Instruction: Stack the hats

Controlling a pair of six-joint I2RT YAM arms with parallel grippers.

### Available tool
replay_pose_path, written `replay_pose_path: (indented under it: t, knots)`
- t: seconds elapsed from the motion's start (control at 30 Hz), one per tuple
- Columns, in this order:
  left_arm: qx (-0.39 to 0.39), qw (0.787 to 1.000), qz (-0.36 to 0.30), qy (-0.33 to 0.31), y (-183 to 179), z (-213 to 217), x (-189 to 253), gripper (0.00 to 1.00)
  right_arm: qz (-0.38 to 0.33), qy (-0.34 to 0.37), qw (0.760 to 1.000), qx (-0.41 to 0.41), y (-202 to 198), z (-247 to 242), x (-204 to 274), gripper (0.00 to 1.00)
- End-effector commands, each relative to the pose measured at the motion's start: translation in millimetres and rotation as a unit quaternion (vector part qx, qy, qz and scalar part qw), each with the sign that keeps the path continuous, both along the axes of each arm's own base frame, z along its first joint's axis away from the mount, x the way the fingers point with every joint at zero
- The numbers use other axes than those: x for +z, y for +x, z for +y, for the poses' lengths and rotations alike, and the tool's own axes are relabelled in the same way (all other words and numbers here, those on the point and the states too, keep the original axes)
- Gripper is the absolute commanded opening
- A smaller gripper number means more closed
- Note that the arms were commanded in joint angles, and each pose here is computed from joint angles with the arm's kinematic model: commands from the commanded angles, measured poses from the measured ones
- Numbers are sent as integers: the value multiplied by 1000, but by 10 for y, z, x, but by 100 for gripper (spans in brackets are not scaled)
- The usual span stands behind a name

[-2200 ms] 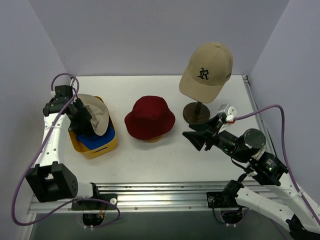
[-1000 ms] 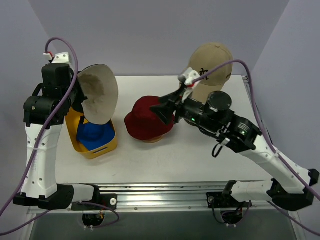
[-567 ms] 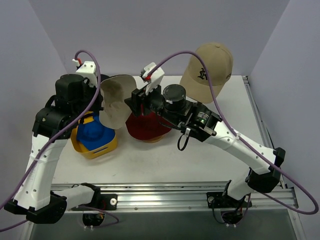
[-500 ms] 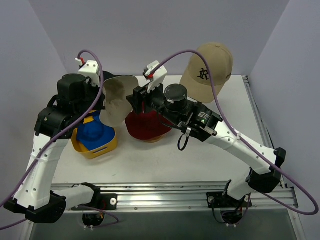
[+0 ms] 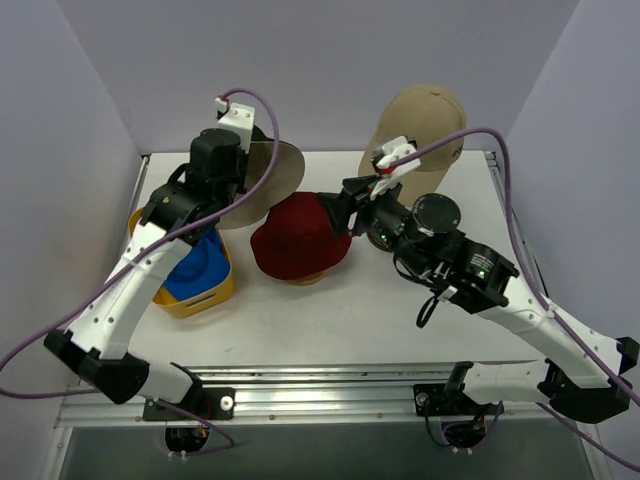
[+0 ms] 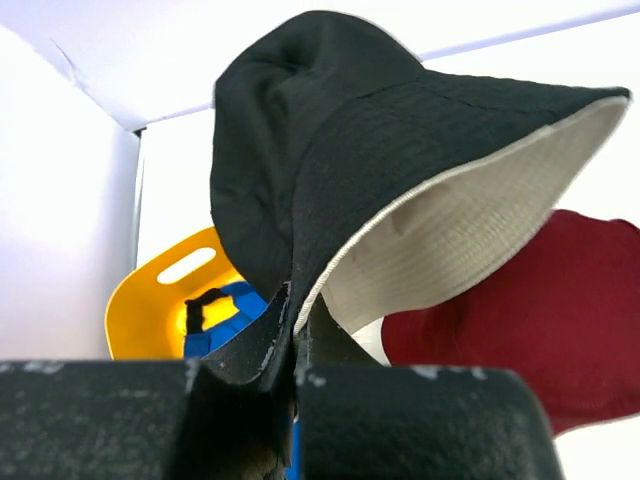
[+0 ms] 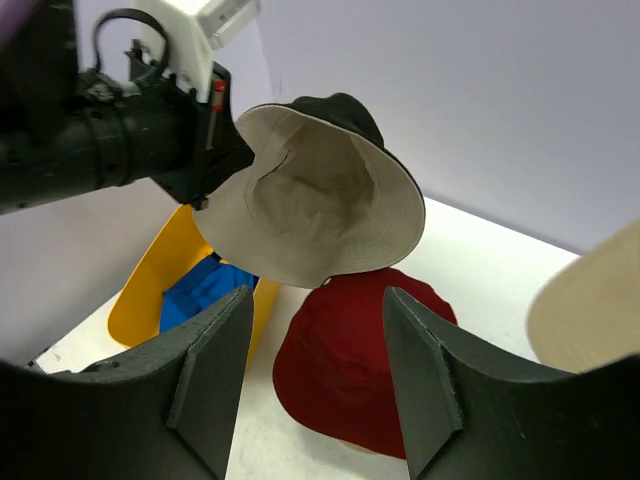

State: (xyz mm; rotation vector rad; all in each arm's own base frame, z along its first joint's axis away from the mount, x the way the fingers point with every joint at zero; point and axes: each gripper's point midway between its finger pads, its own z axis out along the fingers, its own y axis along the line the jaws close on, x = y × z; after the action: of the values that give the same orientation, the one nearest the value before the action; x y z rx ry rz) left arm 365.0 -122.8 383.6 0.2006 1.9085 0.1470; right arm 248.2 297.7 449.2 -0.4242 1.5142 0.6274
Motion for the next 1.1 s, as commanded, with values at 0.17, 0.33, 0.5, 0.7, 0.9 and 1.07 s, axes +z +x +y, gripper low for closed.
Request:
replay_pose_path:
  t: [0.17,0.33,0.5,0.7,0.9,1.07]
  knots:
    - [62,995,-78,19,511,-237,445,2,-33,48,998,-20,-225,-545,313,50]
    - [60,995,-81,19,617,-346,451,2,-37,47,998,-25,-318,-734,312,50]
    - [73,992,-94,35,649,-321,400,2,-40,50,998,-17,-363,-755,317,50]
    - [88,990,-108,34,843,-357,665,2,-37,47,998,-3,-377,-687,286,50]
    - [92,991,-86,48,1108,-472,493,2,-41,52,998,2,-425,-726,311,50]
    - [85,993,-68,36,1160,-545,281,2,-44,54,998,8,-459,-745,348,50]
